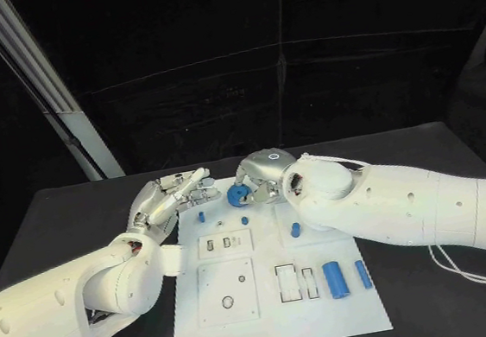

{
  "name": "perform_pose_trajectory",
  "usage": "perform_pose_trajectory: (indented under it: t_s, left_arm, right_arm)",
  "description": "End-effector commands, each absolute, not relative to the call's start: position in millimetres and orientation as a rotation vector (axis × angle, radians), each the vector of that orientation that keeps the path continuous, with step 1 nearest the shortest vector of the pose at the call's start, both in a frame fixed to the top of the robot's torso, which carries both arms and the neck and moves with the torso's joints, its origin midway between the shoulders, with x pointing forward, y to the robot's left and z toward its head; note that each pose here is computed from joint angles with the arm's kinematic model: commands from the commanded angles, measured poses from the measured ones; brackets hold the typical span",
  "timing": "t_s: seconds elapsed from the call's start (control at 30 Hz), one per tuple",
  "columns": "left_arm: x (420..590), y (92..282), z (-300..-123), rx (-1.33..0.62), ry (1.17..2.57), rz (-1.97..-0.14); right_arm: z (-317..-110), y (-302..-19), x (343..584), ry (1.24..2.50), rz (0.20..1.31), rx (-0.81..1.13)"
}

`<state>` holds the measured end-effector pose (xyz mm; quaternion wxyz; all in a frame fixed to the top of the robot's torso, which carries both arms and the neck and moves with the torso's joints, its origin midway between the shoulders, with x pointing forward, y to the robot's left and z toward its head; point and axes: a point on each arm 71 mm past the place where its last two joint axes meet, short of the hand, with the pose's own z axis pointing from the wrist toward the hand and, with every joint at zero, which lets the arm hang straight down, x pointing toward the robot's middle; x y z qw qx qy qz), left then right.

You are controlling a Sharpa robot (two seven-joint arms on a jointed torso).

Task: Assemble the parts on the task board

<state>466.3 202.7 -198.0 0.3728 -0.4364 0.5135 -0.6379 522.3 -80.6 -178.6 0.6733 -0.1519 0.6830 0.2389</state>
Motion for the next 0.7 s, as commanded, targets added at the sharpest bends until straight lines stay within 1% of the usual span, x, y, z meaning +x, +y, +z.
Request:
perform_pose_trajectory:
  t_s: [0.03, 0.7]
  left_arm:
    - [466.5, 201.1, -196.7, -1.112, 1.317, -1.655]
    - [466.8, 200.1, -196.8, -1.112, 1.32, -1.657]
  right_arm:
    - [-179.1, -77.8, 523.3, 1.535, 0.526, -0.353]
    - [-184.1, -71.2, 528.8, 1.552, 0.509, -0.347]
